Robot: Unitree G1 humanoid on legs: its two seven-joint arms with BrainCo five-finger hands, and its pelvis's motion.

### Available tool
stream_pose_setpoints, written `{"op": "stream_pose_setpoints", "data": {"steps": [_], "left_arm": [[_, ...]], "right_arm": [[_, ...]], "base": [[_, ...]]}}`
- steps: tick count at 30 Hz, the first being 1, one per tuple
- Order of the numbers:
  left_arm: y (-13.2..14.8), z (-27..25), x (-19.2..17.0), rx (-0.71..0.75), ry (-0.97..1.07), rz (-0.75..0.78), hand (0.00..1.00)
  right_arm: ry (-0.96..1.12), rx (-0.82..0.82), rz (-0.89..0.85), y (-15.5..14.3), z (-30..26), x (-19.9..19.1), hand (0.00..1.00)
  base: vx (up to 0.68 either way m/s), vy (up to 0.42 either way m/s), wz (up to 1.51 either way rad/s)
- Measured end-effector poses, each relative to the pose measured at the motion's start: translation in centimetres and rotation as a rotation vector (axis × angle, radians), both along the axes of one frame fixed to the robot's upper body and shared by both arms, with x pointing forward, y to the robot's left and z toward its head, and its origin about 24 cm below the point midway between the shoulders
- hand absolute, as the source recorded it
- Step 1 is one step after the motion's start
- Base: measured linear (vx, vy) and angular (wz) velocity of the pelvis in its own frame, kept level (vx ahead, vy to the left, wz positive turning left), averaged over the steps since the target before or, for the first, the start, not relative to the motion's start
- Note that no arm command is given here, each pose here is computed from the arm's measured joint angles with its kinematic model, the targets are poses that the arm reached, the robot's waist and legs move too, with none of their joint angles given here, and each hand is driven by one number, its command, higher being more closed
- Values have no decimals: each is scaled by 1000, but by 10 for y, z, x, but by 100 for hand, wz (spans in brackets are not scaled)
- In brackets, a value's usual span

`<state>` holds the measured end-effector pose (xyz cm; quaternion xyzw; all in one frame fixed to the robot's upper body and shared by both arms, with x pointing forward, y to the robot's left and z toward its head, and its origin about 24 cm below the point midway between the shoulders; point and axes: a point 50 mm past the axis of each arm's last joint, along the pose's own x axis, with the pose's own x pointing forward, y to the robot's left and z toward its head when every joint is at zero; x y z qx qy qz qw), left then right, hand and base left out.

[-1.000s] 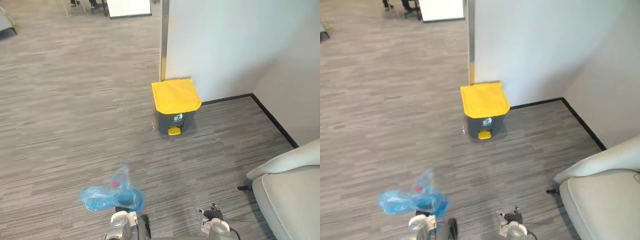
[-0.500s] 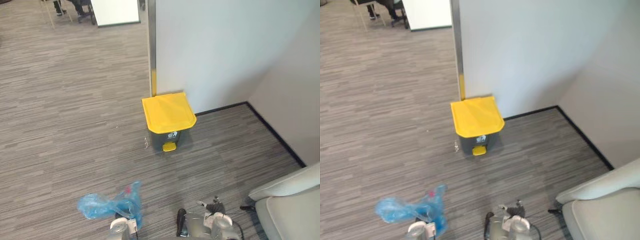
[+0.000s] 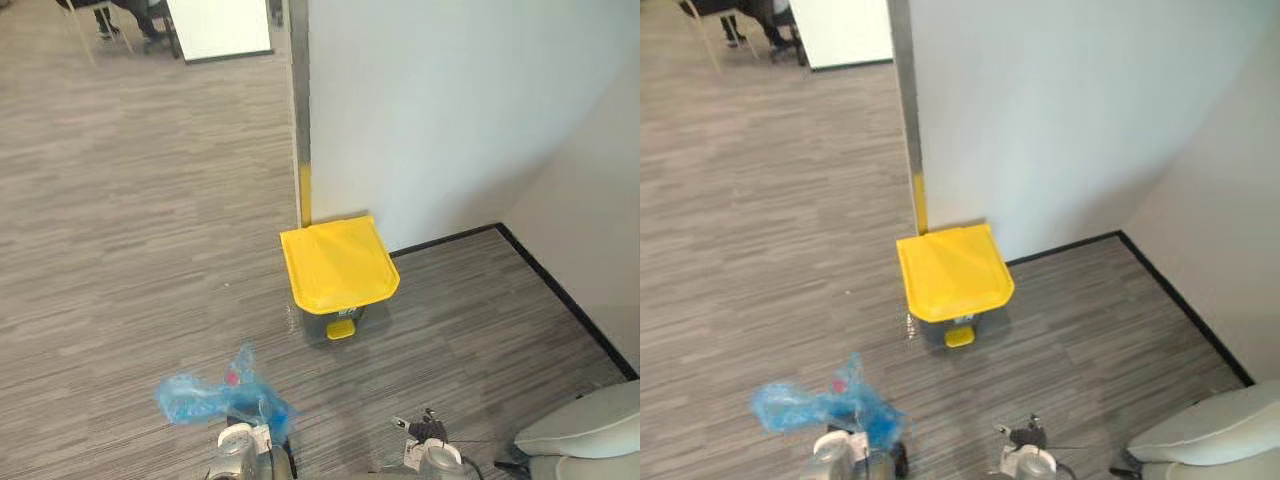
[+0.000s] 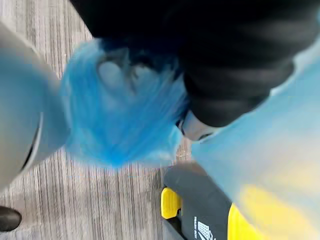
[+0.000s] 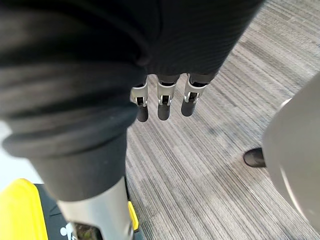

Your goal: Gather rubbish on tea table into small bin, then transfer packed bag to large trash can.

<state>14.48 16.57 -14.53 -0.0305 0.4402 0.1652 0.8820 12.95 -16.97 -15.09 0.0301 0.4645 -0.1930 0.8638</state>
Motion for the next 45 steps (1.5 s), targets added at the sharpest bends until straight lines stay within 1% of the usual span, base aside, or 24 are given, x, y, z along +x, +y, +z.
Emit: {"op": "stream_pose_setpoints", "data": {"steps": [6,10,12,14,16,20,24,27,29,32,37,45], "left_arm": [[9,-2,-7,26,23,-6,100],[6,-4,-9,14,39,1,100],[9,-5,-10,20,45,1,100],[-3,-8,-14,-17,66,10,100],[-6,-8,-15,-30,68,0,100],[-6,-8,-13,-36,57,-6,100],[-3,-6,-12,-26,43,-2,100],[-3,-5,-11,-21,37,-9,100],[5,-5,-12,1,40,-17,100],[7,-6,-14,17,58,-39,100],[8,-8,-17,20,68,-42,100],[6,-10,-21,21,96,-59,100]], "right_arm": [[-38,-18,12,-3,5,6,0],[-51,-22,-3,-7,7,12,0],[-39,-17,-10,-6,5,9,0],[-41,-45,-21,-18,7,11,0],[-27,-44,-25,-20,5,11,0],[-3,-46,-28,-20,2,2,0],[7,-36,-24,-17,1,-2,0],[11,-40,-31,-21,1,-3,0],[21,-12,-36,-11,-2,-8,0],[33,6,-57,-7,-4,-11,0],[31,2,-91,-12,-4,-12,0],[37,-20,-87,-20,-3,-13,0]], "base": [[161,107,-13],[324,-103,46],[388,-170,57],[374,-135,33],[417,-177,22],[326,-128,39],[176,79,-1],[113,172,-22],[115,228,-23],[49,129,-21],[-7,34,-24],[-60,-18,-32]]}}
